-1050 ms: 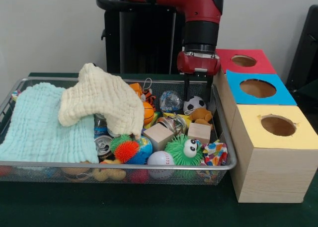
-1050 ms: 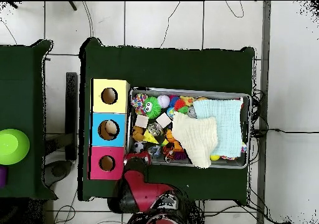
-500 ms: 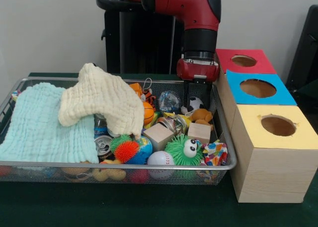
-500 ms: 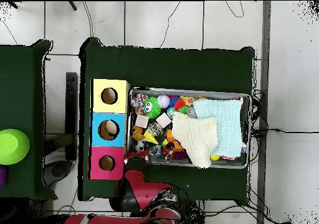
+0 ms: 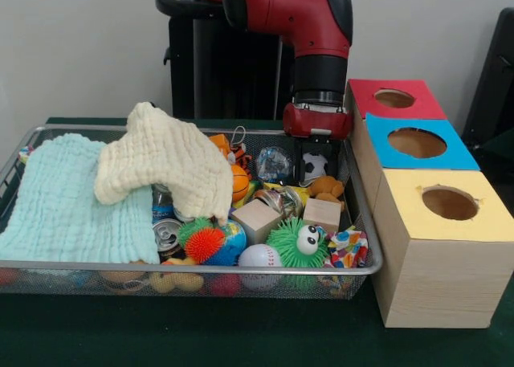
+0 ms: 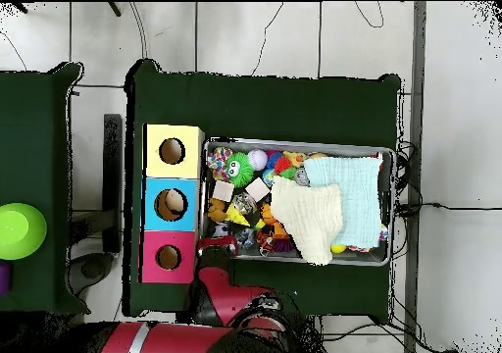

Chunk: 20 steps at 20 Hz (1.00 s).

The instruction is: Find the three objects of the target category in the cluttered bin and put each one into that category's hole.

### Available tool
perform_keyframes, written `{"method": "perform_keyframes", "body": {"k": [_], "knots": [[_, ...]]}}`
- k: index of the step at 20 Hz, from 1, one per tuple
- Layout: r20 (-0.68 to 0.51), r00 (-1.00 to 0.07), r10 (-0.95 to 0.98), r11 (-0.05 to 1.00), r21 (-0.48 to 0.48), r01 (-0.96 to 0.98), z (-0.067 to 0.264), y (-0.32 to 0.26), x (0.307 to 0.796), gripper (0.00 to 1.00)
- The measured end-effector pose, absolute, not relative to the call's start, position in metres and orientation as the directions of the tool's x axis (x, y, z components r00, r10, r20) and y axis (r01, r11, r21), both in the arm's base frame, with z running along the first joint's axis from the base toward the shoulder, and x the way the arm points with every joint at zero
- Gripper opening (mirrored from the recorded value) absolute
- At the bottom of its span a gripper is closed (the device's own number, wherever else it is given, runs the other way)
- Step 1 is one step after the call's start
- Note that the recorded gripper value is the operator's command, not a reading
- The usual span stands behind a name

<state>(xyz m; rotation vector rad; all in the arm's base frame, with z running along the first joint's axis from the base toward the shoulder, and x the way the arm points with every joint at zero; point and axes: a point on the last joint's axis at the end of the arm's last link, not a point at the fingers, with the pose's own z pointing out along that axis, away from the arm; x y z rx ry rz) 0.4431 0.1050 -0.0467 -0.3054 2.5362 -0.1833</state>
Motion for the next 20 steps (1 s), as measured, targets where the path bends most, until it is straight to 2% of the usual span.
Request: {"method": "perform_keyframes", "body": {"k": [20], "knots": [[-0.530,-0.811,-0.246,0.967,-0.189,-0.170,-0.0535,0.1030,0.4470,1.00]]}}
